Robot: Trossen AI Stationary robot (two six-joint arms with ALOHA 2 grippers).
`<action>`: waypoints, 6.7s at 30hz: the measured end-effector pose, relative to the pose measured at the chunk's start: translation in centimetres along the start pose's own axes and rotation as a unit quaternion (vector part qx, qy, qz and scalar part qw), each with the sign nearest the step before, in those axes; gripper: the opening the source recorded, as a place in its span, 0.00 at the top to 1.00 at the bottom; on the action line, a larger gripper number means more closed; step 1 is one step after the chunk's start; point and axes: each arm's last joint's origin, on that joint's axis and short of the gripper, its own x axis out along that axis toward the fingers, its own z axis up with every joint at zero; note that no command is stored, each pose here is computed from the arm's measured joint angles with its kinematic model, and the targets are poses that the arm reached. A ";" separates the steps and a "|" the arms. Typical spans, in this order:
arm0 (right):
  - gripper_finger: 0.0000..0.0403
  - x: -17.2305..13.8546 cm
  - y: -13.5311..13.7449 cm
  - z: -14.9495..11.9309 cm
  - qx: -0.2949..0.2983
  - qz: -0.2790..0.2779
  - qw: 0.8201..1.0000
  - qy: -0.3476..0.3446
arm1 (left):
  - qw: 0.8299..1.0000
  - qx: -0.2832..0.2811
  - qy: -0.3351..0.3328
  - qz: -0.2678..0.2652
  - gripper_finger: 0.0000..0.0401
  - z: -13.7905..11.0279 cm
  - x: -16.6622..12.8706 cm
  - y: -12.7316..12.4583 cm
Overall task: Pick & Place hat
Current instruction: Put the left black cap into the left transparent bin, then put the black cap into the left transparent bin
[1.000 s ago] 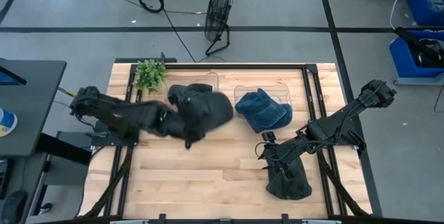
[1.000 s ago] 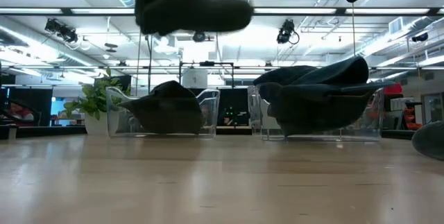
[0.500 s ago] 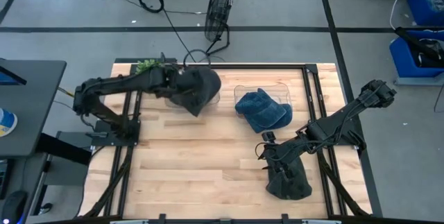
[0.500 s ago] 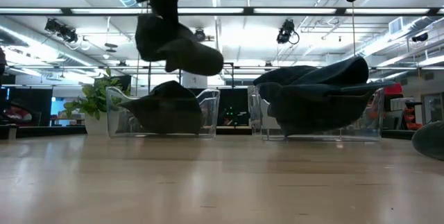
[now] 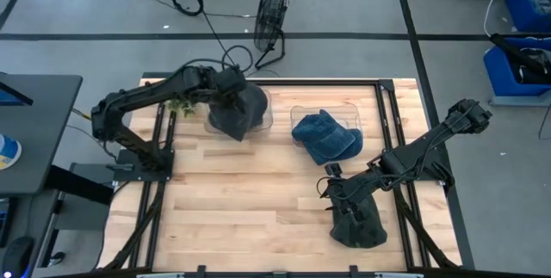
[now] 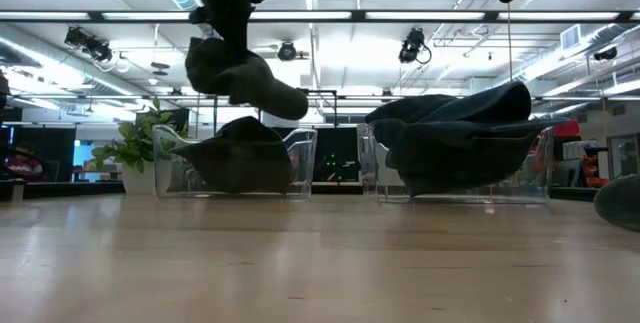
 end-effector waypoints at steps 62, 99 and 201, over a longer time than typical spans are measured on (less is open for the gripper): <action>0.56 -0.5 1.6 -2.7 0.025 0.063 0.988 0.139 | 0.993 0.050 -0.074 -0.071 0.67 0.3 -4.2 -3.2; 0.75 4.0 2.3 -9.8 0.052 0.061 0.985 0.156 | 0.988 0.085 -0.122 -0.053 0.67 -1.6 -6.4 -5.8; 0.63 3.0 -32.5 8.9 0.101 -0.304 0.943 -0.091 | 0.961 0.094 -0.258 0.032 0.67 -4.9 -13.2 -3.2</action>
